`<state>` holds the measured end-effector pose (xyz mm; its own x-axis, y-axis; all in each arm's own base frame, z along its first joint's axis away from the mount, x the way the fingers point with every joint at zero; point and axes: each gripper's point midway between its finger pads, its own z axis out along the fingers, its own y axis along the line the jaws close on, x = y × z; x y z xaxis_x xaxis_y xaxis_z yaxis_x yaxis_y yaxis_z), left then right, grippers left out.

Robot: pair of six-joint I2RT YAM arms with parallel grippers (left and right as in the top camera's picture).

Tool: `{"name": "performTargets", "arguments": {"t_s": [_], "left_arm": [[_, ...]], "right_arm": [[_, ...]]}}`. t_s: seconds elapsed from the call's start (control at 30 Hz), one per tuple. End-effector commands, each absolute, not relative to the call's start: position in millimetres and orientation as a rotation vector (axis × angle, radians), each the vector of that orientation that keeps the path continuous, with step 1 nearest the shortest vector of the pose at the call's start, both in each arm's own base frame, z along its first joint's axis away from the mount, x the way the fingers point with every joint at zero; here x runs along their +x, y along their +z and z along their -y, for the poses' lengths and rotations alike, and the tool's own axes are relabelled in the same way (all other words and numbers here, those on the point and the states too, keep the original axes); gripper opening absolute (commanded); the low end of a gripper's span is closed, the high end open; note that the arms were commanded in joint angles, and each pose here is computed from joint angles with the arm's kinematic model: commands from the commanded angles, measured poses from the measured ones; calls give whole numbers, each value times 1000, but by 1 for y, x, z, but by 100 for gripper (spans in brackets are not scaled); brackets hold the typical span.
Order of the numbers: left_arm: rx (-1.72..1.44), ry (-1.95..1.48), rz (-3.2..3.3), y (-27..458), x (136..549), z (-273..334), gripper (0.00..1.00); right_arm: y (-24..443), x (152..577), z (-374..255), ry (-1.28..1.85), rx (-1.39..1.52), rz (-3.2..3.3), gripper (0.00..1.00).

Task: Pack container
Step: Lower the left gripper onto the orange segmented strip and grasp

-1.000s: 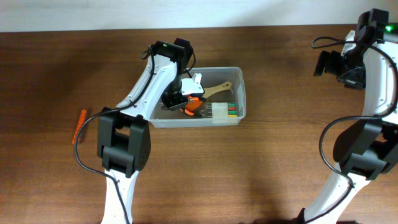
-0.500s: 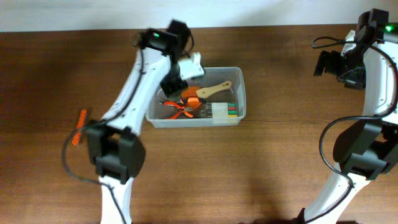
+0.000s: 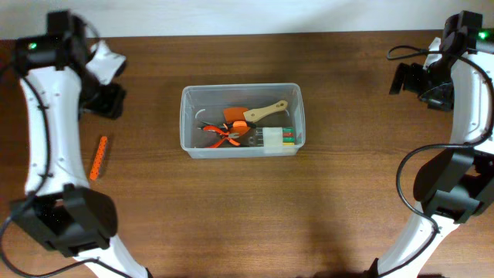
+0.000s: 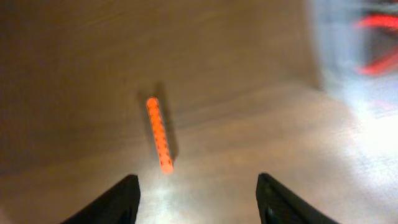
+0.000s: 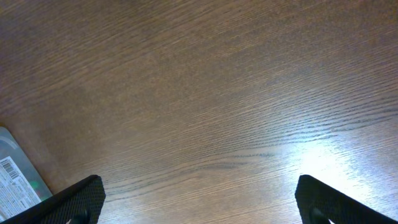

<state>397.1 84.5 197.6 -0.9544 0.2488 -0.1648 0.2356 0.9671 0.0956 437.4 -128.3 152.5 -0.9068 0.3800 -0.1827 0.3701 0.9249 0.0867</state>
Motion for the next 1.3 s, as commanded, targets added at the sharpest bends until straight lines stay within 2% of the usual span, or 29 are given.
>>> {"name": "performTargets", "arguments": {"t_s": [0.0, 0.17, 0.23, 0.37, 0.9, 1.27], "left_arm": [[172, -1, -3021, 154, 382, -112, 62], [59, -12, -3043, 97, 371, -138, 64], [34, 10, -3052, 80, 366, -146, 67], [116, 32, -3044, 57, 361, -154, 71], [93, 39, -3064, 14, 362, -166, 70], [94, 8, -3107, -5, 357, -164, 64]], "right_arm": [[150, 439, 125, 85, 578, -2887, 98], [151, 440, 126, 84, 577, -2882, 98], [151, 440, 126, 84, 577, -2882, 98], [151, 440, 126, 84, 577, -2882, 98], [151, 440, 126, 84, 577, -2883, 98], [151, 440, 126, 84, 577, -2883, 99]]}}
